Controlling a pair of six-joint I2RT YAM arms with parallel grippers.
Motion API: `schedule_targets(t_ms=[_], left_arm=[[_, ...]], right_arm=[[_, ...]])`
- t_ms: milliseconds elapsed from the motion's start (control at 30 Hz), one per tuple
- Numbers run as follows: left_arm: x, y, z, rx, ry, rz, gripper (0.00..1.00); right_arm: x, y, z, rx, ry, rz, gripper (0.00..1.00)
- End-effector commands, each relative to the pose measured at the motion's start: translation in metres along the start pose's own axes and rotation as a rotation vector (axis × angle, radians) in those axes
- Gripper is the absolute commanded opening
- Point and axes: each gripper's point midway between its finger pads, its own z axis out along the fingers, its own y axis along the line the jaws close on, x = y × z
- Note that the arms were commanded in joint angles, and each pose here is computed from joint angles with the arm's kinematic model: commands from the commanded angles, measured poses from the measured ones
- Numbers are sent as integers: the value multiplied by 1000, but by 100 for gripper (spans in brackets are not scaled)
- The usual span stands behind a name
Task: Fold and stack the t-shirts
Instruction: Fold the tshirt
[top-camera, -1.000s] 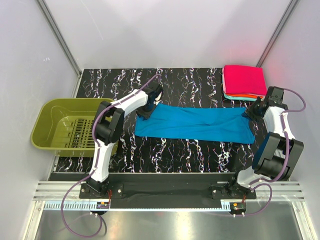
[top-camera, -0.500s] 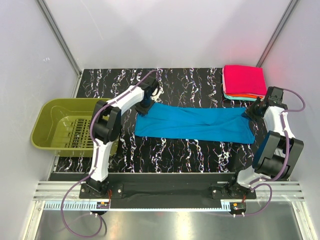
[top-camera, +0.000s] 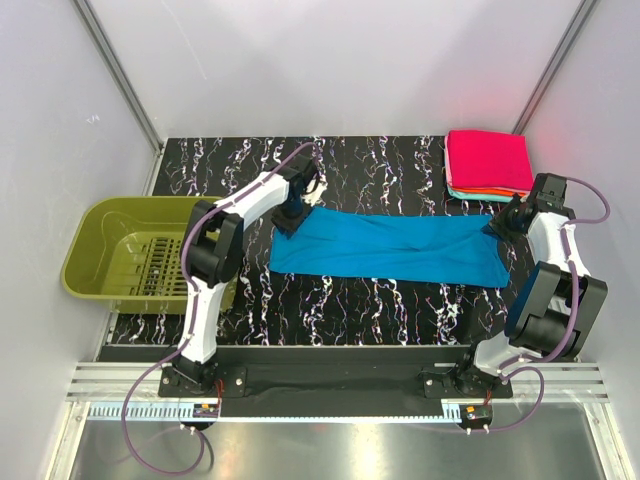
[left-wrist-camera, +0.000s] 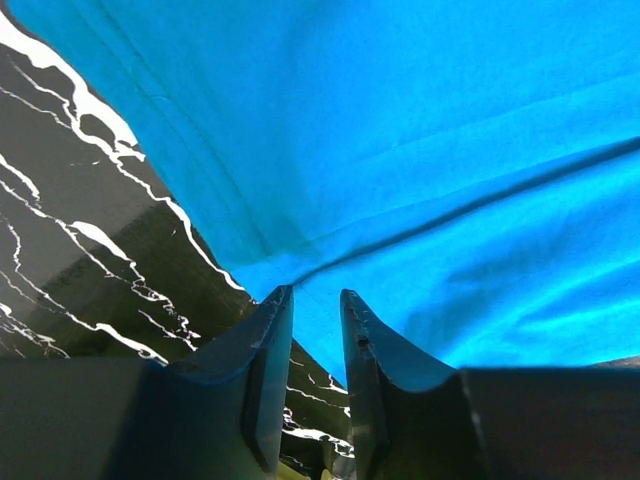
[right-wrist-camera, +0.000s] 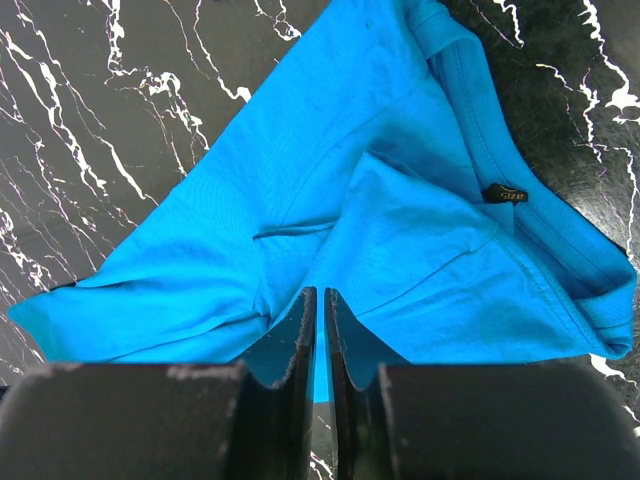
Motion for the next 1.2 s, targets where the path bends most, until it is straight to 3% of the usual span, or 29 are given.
schedule_targets(t_ms=[0, 367, 467, 667, 1033, 1100, 1167], left_arm=[[1, -3, 5, 28, 10, 23, 32], [7, -2, 17, 16, 46, 26, 32], [7, -2, 17, 16, 48, 28, 26], [5, 5, 13, -20, 42, 19, 1], [-4, 19, 2, -105, 15, 0, 3], [-4, 19, 2, -107, 15, 3, 10], [-4, 19, 2, -104, 16, 2, 11]], right_arm=[[-9, 9, -2, -33, -29, -31, 13], [-7, 8, 0, -31, -23, -32, 13], [-7, 8, 0, -31, -23, -32, 13], [-5, 6, 2, -30, -14, -30, 13], [-4, 6, 4, -31, -13, -28, 13], [-5, 6, 3, -31, -13, -28, 13], [-4, 6, 4, -32, -11, -28, 13]])
